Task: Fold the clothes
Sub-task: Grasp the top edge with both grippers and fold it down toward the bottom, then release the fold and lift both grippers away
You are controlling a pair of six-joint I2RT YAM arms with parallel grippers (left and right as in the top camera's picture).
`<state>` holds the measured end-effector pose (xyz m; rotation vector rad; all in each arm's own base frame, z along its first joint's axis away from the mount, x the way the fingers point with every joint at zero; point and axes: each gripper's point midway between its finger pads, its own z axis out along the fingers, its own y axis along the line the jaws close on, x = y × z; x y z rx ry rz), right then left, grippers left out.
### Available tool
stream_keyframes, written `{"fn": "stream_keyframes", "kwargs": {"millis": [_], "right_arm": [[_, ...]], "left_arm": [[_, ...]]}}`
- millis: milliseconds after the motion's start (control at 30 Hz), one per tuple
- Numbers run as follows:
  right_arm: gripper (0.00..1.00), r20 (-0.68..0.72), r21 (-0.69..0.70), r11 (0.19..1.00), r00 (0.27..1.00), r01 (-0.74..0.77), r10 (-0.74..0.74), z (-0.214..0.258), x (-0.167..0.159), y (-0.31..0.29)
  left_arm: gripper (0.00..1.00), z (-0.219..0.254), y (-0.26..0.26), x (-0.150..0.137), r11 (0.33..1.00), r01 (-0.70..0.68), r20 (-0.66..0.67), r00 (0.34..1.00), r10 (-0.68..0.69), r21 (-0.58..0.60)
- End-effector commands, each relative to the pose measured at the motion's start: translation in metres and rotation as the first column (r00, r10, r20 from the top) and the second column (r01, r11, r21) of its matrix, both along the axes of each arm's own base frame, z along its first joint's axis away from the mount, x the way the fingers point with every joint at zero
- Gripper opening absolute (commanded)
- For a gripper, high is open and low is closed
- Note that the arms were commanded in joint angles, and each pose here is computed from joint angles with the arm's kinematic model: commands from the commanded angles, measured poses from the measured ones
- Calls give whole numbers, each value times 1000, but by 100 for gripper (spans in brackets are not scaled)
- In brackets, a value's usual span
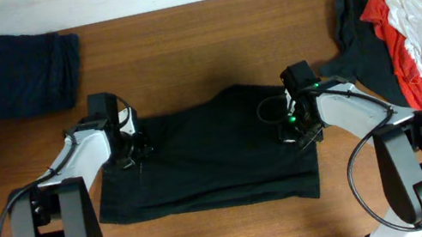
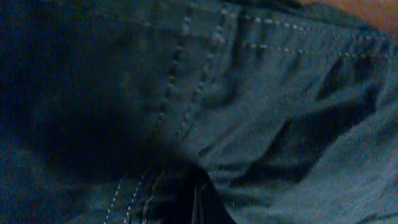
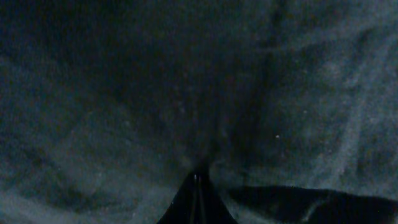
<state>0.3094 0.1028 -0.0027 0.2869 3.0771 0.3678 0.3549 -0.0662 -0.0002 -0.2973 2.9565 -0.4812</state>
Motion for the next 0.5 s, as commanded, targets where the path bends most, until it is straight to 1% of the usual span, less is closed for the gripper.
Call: {"fn": "stream_keyframes", "kwargs": {"millis": [0, 67, 100, 133, 167, 200, 233, 267, 300, 333, 367, 400, 433, 467], "right_arm": [[4, -96, -120, 993, 995, -4, -7, -35, -16, -20], [4, -122, -126, 992, 992, 8, -24, -24, -16, -26], [4, -131, -129, 992, 991, 16, -33, -13, -13, -28], [4, -125, -165, 986, 991, 20, -41, 6, -5, -35], [4, -96, -173, 985, 995, 19, -36, 31, 9, -35], [4, -80, -170, 985, 996, 22, -36, 43, 16, -33], [14, -45, -163, 986, 998, 24, -31, 59, 29, -31], [78, 38, -146, 989, 999, 26, -20, 68, 51, -27], [86, 82, -123, 992, 996, -10, 20, 69, 62, -21], [86, 120, -82, 995, 991, -49, 59, 69, 71, -12], [79, 139, -60, 996, 988, -58, 66, 67, 77, -8], [57, 150, -60, 996, 986, -63, 71, 61, 83, -7], [31, 153, -60, 996, 986, -60, 69, 55, 87, -6], [27, 151, -59, 997, 986, -58, 67, 49, 90, -6]], "left_arm": [[1, -37, 84, -33, 934, -241, -152, 946, 287, 264], [0, -28, 111, -48, 903, -329, -205, 898, 389, 276], [0, -20, 116, -48, 898, -343, -207, 891, 404, 276], [0, 3, 121, -45, 892, -359, -189, 890, 416, 274], [0, 30, 122, -34, 891, -373, -127, 901, 415, 260], [0, 46, 121, -25, 894, -372, -72, 914, 400, 250], [0, 65, 119, -14, 900, -368, 3, 926, 378, 235], [4, 83, 106, 9, 923, -324, 119, 945, 304, 206], [7, 85, 94, 20, 946, -267, 156, 958, 240, 184], [10, 83, 77, 30, 969, -191, 184, 970, 162, 156], [13, 79, 64, 36, 978, -149, 194, 974, 119, 147], [19, 66, 51, 45, 983, -114, 197, 977, 84, 146], [23, 52, 42, 50, 985, -90, 190, 980, 61, 148], [24, 38, 38, 52, 986, -78, 171, 984, 52, 148]]}}
